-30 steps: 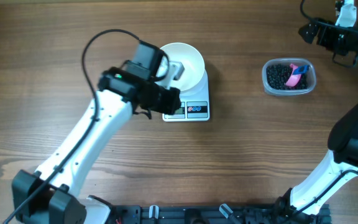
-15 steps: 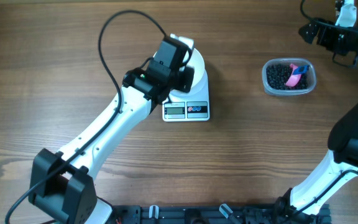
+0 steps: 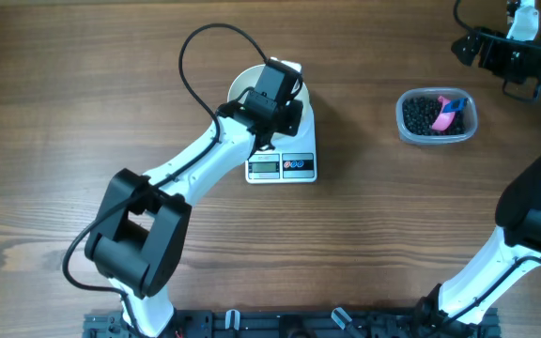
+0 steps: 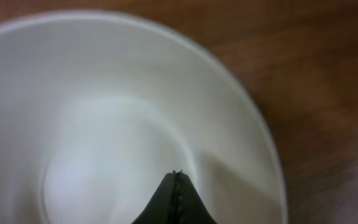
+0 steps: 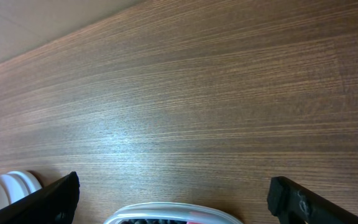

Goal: Scoop item into bowl and weigh 150g on scale

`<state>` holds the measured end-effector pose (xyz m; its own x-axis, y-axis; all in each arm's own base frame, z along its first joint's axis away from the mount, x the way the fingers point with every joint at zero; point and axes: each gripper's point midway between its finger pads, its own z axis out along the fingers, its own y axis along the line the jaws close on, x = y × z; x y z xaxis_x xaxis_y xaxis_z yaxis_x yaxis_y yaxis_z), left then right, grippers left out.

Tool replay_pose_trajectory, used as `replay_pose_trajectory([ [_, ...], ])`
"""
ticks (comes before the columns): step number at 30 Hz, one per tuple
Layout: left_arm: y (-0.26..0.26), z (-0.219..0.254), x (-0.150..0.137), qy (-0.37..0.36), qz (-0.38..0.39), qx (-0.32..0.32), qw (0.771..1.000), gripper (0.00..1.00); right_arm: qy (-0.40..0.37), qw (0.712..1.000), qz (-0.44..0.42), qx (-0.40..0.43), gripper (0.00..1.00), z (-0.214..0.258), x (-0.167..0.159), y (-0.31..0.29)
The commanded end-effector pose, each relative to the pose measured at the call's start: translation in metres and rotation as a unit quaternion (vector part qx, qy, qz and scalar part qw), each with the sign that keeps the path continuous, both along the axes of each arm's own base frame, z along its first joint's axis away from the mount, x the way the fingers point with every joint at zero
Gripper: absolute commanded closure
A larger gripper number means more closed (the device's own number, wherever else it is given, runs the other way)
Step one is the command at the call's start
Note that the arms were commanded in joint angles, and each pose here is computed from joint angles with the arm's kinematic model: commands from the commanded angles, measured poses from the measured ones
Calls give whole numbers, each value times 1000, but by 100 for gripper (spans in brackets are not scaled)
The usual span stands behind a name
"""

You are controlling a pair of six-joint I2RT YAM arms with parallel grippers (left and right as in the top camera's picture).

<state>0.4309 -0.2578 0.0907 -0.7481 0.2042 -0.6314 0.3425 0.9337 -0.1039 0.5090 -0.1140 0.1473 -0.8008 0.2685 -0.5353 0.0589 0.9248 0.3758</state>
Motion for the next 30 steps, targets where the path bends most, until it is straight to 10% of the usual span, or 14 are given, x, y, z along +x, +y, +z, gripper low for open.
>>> replay_pose_trajectory([
  [1,-17,12,-3,0,-25,-39,999,96,-2,1000,0,-5,0,0,5,0],
  [30,-63,10,-18,3,-89,-86,992,96,-2,1000,0,-5,0,0,5,0],
])
